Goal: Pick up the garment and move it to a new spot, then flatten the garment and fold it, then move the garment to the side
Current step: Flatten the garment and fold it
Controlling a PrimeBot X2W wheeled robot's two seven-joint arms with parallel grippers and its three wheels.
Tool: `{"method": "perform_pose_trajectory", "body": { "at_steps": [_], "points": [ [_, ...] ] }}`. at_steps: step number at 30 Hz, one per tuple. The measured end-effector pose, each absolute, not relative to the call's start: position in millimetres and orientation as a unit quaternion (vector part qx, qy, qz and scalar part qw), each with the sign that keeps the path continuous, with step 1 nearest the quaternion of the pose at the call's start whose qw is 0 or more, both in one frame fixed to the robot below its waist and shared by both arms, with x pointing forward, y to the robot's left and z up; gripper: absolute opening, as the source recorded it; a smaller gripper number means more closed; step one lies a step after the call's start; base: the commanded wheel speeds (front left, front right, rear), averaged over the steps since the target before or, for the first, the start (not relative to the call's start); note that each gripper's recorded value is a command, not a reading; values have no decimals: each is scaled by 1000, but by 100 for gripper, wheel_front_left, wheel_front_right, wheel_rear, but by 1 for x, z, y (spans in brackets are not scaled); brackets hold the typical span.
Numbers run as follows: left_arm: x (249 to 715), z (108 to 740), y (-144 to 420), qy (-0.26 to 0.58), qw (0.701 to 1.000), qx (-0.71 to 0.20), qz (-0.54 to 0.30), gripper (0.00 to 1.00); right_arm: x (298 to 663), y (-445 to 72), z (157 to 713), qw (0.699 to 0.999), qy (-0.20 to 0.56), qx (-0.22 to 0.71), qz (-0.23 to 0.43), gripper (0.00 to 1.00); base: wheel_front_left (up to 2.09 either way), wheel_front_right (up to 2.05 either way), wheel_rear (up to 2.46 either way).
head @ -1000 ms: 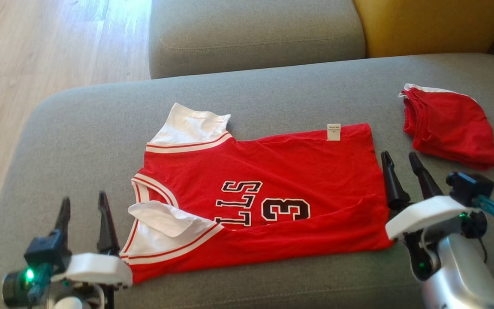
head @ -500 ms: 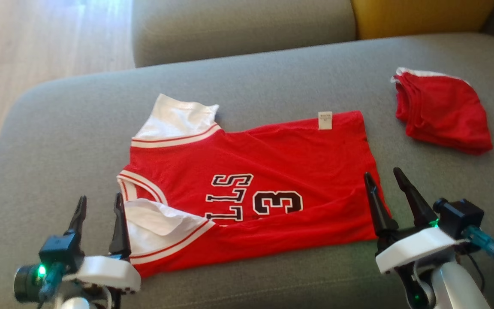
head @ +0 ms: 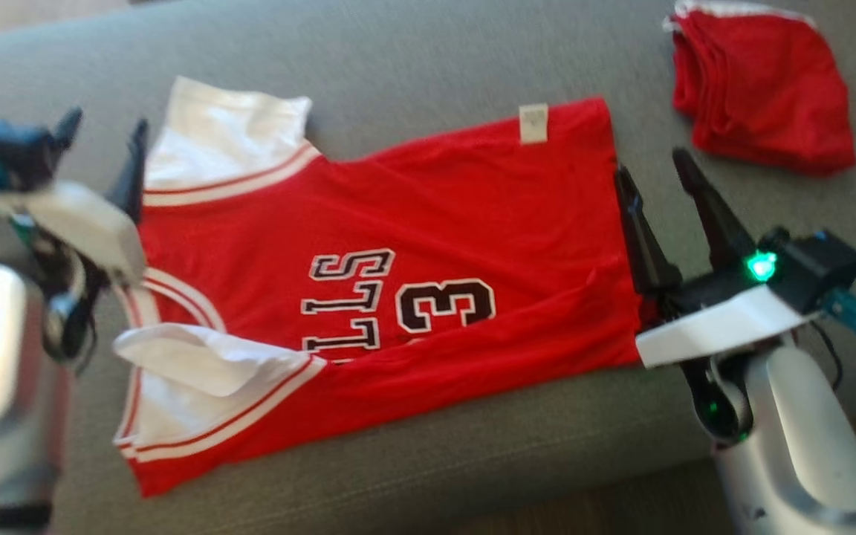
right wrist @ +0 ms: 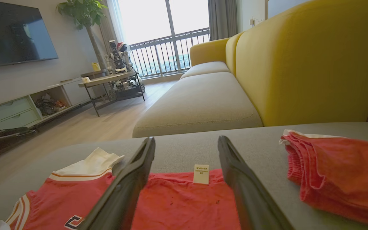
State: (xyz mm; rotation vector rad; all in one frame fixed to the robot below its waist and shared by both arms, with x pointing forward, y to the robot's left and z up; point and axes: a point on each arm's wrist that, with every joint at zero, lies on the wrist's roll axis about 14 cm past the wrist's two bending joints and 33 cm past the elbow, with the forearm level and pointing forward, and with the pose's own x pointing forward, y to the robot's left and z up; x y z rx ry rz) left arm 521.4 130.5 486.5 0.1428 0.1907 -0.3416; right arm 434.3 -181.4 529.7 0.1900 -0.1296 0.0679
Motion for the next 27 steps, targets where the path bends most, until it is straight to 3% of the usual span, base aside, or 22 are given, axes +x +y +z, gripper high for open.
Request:
{"method": "perform_pose_trajectory", "body": {
  "at_steps": [9,14,27],
  "points": [
    [576,437,108,209,952,80,-208,100,455,-190,523,993,-63,93,28,100,0,0,0],
    [591,404,105,253,930,131,-230,100,456,-204,511,995,-50,90,8,100,0,0,0],
    [626,358,121,312,916,153,-202,100,451,-231,486,996,-24,85,-33,100,0,0,0]
  ]
}}
